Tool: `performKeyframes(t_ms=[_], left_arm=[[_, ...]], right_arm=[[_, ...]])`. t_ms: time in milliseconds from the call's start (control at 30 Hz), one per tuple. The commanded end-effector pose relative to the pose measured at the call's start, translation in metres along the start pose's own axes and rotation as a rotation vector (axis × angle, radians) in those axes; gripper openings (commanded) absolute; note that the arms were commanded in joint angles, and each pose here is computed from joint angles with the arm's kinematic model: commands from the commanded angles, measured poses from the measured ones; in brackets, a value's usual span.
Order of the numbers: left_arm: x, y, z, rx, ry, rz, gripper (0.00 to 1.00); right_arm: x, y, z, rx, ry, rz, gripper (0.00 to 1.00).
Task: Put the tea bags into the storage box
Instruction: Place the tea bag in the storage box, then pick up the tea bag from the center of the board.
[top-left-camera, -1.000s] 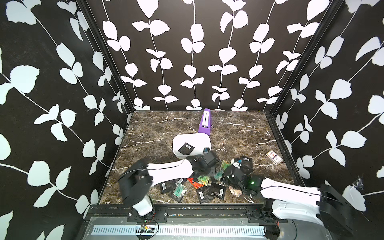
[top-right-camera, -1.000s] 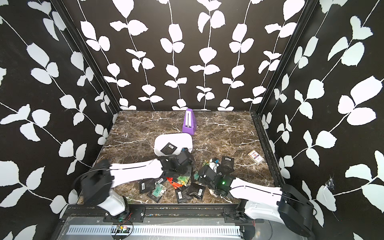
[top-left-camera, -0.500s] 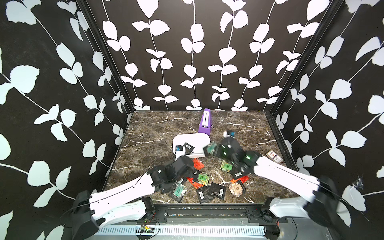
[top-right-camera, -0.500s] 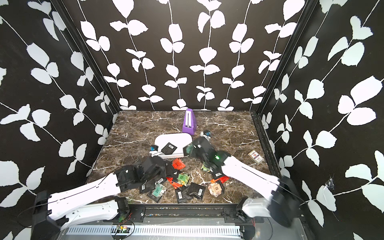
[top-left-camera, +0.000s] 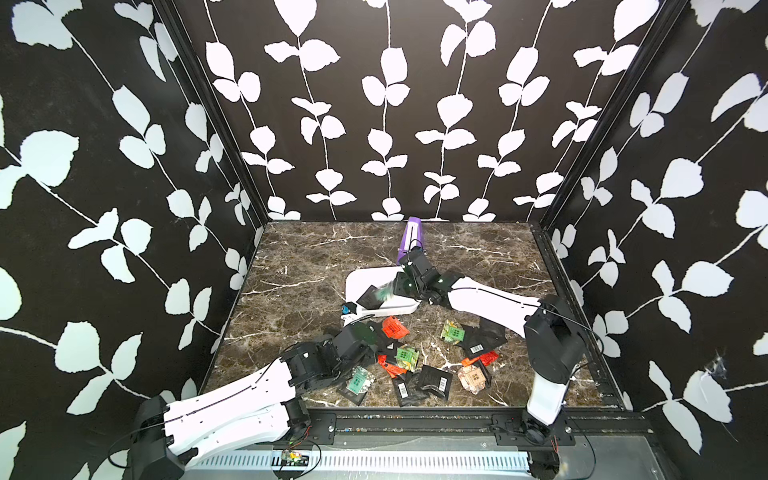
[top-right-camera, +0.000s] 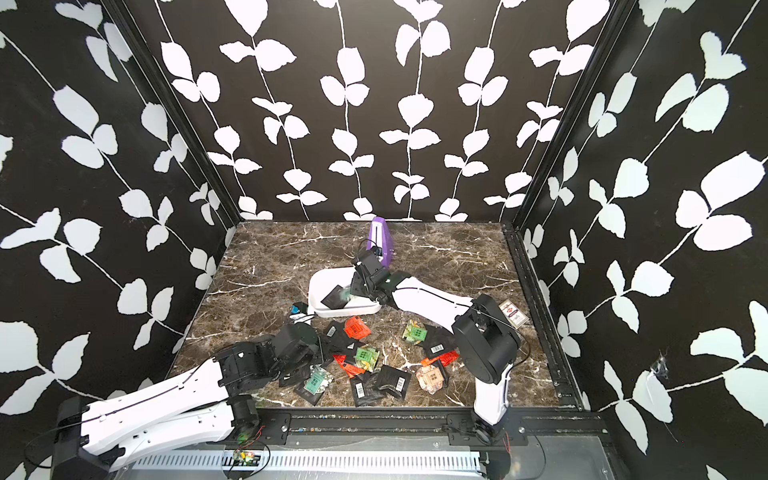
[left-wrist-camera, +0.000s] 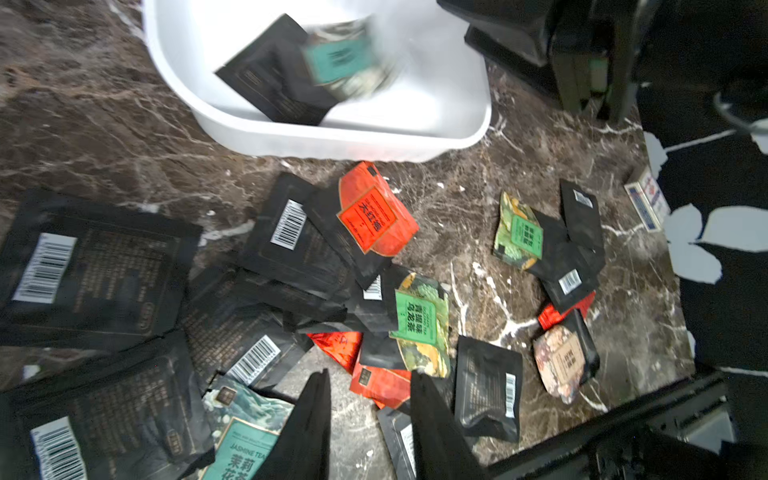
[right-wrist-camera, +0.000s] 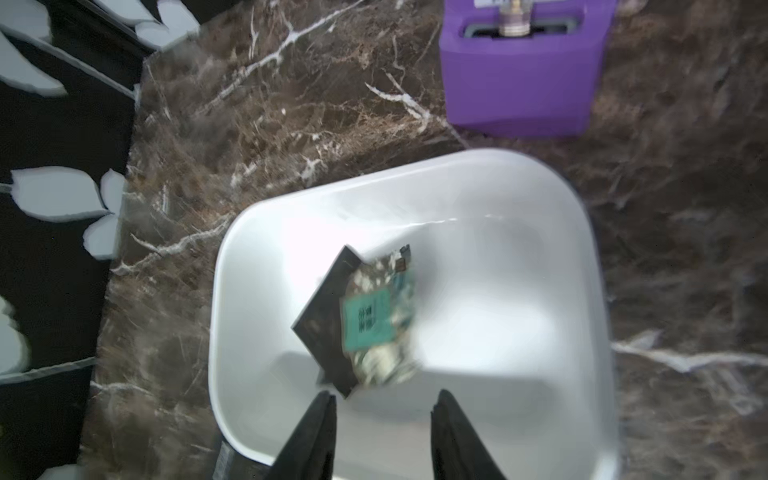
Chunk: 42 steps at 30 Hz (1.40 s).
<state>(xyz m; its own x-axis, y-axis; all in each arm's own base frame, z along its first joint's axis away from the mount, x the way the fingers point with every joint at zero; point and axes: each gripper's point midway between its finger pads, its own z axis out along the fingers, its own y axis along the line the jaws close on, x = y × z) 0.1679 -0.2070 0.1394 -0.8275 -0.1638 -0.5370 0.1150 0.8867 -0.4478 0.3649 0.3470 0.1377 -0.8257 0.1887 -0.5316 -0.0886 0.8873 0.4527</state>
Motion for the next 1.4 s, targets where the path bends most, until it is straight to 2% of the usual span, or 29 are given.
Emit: performKeyframes(t_ms=[0, 100, 133, 200, 333, 467, 667, 833, 1167, 1367], left_arm=[[0.012, -0.009, 0.006, 0.058, 0.052, 0.002, 0.26], [0.018, -0.023, 0.012, 0.120, 0.089, -0.008, 0.23], [0.021, -0.029, 0.015, 0.144, 0.103, -0.009, 0.23], [0.027, -0.042, 0.018, 0.188, 0.136, -0.008, 0.20], [0.039, -0.067, 0.025, 0.244, 0.189, 0.014, 0.16], [0.057, -0.089, 0.034, 0.264, 0.247, 0.044, 0.15], [0.087, -0.112, 0.048, 0.253, 0.395, 0.093, 0.08], [0.104, -0.122, 0.057, 0.295, 0.472, 0.051, 0.05], [0.127, -0.112, 0.074, 0.264, 0.553, -0.020, 0.02], [0.134, -0.100, 0.086, 0.200, 0.590, -0.052, 0.00]], right_arm=[[-0.021, 0.001, -0.036, -0.012, -0.068, -0.014, 0.51], [-0.010, -0.020, -0.061, 0.029, -0.065, -0.029, 0.51], [-0.009, -0.024, -0.080, 0.015, -0.078, -0.013, 0.51], [0.010, -0.040, -0.097, 0.016, -0.067, 0.022, 0.51], [0.060, -0.076, -0.131, 0.029, -0.049, 0.110, 0.49], [0.120, -0.106, -0.146, 0.028, -0.022, 0.210, 0.47], [0.176, -0.133, -0.149, 0.040, -0.005, 0.290, 0.45], [0.203, -0.138, -0.142, 0.068, 0.028, 0.286, 0.45], [0.227, -0.151, -0.128, 0.042, 0.043, 0.359, 0.36], [0.231, -0.154, -0.125, 0.039, 0.044, 0.370, 0.36]])
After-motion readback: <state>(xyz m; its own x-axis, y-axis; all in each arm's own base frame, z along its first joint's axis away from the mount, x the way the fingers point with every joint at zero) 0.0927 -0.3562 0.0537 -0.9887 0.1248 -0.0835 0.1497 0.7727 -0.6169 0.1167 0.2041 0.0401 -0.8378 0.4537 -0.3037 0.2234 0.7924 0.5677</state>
